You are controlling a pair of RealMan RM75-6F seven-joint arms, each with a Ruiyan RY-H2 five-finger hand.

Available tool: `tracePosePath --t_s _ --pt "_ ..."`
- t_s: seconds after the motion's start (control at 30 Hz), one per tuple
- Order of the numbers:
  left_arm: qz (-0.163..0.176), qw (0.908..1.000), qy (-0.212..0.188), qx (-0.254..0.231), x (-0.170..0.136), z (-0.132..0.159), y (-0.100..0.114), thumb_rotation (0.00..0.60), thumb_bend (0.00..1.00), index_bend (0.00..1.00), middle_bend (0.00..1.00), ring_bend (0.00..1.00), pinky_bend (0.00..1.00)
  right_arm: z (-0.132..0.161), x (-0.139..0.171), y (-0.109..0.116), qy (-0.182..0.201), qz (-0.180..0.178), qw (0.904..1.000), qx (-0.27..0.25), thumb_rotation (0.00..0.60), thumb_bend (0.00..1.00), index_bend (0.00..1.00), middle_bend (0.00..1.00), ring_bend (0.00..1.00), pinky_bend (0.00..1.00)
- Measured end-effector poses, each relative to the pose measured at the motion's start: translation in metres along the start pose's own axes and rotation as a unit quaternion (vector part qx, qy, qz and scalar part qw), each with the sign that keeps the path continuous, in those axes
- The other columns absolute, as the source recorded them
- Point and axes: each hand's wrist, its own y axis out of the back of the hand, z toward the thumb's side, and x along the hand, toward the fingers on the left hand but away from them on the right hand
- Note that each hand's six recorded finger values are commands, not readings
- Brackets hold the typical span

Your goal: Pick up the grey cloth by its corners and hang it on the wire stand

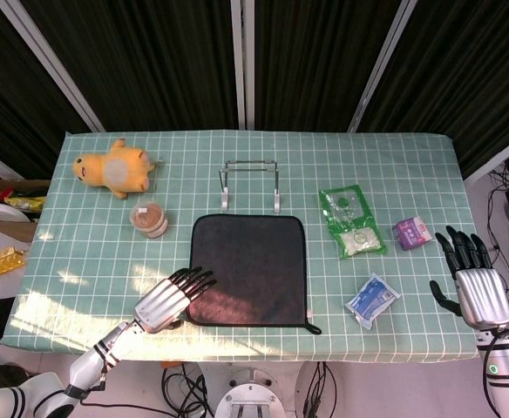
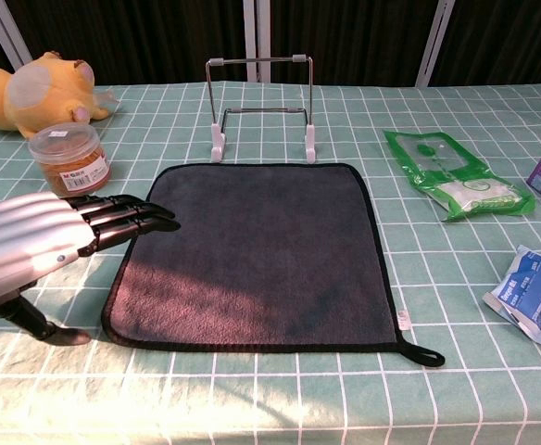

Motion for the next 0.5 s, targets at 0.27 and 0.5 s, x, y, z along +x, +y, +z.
tracePosePath --t_s 0.27,0.5 --pt "-0.009 0.9998 -0.014 -0.011 0.005 0.006 -0.009 0.6 0.05 0.05 0.05 0.06 0.19 0.002 -0.001 -0.001 0.0 0.003 1.0 0.002 0.6 0.33 0.0 0.0 0.0 0.0" --pt "-0.004 0.9991 -0.04 -0.016 0.014 0.012 -0.012 0.6 0.16 0.2 0.08 0.07 0.19 0.001 -0.001 -0.006 -0.003 0.01 0.9999 0.003 0.6 0.33 0.0 0.0 0.0 0.0"
